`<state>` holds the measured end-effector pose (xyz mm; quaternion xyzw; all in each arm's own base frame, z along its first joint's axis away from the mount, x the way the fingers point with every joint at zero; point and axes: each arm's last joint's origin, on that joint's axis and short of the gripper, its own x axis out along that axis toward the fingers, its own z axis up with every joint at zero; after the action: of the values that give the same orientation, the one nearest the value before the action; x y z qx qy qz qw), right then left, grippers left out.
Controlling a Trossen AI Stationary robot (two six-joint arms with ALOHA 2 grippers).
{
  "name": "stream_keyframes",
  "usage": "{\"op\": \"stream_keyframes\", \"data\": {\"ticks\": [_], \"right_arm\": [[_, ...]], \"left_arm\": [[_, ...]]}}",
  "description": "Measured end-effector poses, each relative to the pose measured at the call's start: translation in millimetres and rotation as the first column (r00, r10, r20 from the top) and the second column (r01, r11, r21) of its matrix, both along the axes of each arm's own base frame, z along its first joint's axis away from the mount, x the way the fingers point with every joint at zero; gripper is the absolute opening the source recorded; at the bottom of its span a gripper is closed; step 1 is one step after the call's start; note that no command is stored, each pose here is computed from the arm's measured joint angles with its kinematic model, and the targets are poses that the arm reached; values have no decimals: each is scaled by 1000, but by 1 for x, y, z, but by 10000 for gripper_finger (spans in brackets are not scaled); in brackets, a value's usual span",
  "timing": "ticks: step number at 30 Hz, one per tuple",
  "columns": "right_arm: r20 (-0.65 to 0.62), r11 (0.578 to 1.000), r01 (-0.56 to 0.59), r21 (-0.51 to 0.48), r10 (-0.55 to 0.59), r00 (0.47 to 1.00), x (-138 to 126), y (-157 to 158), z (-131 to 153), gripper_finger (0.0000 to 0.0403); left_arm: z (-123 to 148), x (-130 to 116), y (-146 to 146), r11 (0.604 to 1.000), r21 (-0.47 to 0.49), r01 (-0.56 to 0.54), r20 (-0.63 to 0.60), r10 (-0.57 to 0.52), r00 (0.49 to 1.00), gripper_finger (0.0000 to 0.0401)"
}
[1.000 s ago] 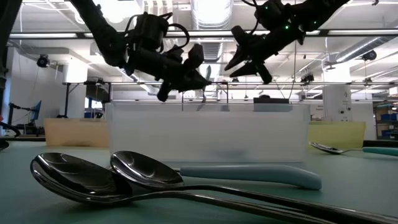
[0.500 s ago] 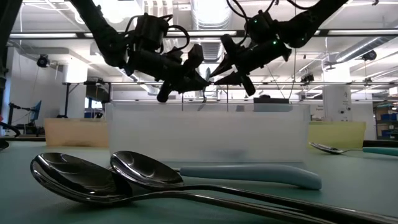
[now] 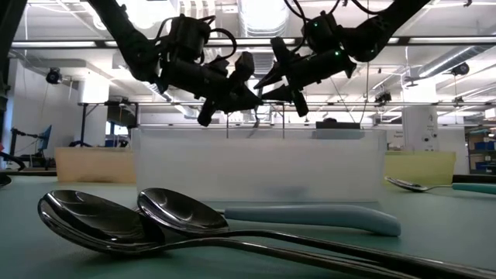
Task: Sort silverware by color (type)
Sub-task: Put the light blue spoon into the yellow bin
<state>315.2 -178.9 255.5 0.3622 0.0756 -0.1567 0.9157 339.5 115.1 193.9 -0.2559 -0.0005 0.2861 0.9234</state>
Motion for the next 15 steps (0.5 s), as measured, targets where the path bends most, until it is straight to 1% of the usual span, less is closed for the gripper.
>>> {"op": "stream_keyframes", "data": {"ticks": [4,11,15], "right_arm": [[-5,1000,-2,-9,2,1000,0,0,1,103],[-8,1000,3,-14,-3,1000,0,0,1,54],[-8,1000,3,-13,-3,1000,0,0,1,52]], "left_arm": [[0,0,0,1000,0,9,5,-9,1000,29],[1,1,-1,1000,-1,22,15,-22,1000,29],[1,1,-1,1000,1,26,15,-26,1000,31]]}}
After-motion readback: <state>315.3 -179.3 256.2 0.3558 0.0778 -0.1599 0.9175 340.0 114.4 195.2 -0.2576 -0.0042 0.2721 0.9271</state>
